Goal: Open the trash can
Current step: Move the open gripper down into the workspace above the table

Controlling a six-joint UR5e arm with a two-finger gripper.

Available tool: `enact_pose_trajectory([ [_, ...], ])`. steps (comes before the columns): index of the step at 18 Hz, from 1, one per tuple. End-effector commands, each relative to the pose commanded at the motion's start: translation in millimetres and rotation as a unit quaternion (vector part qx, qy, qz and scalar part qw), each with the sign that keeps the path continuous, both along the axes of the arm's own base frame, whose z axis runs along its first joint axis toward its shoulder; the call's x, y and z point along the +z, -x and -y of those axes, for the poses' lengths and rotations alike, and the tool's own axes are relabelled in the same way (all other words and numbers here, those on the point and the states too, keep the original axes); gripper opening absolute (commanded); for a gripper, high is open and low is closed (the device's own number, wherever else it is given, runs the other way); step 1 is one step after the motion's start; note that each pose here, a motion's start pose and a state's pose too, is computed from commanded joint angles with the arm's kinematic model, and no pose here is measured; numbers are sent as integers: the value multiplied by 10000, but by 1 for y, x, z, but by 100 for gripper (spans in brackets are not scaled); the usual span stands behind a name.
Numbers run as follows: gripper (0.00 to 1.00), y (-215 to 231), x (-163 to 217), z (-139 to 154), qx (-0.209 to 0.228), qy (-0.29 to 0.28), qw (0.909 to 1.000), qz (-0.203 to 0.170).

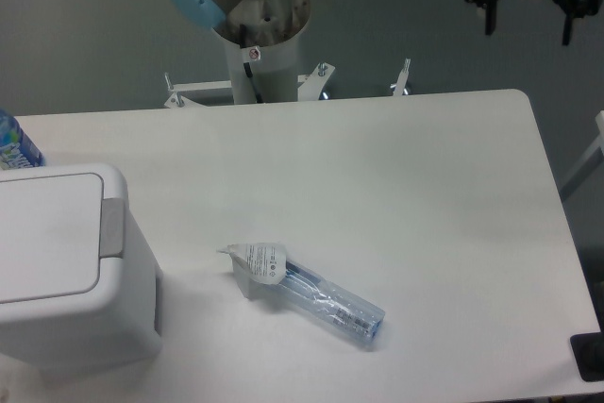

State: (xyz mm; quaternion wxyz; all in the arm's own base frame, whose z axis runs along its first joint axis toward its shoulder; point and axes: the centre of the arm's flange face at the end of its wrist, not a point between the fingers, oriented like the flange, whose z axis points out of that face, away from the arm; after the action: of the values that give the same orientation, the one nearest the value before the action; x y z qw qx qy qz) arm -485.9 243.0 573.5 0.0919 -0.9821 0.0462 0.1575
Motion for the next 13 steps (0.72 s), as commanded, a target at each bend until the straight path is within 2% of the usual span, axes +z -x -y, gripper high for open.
enact_pose_trajectory([
  [5,100,-1,0,0,9,3,10000,2],
  [11,100,-15,-4,-28,669,-275,9972,200],
  [13,100,-19,-4,-35,773,-327,9962,248],
])
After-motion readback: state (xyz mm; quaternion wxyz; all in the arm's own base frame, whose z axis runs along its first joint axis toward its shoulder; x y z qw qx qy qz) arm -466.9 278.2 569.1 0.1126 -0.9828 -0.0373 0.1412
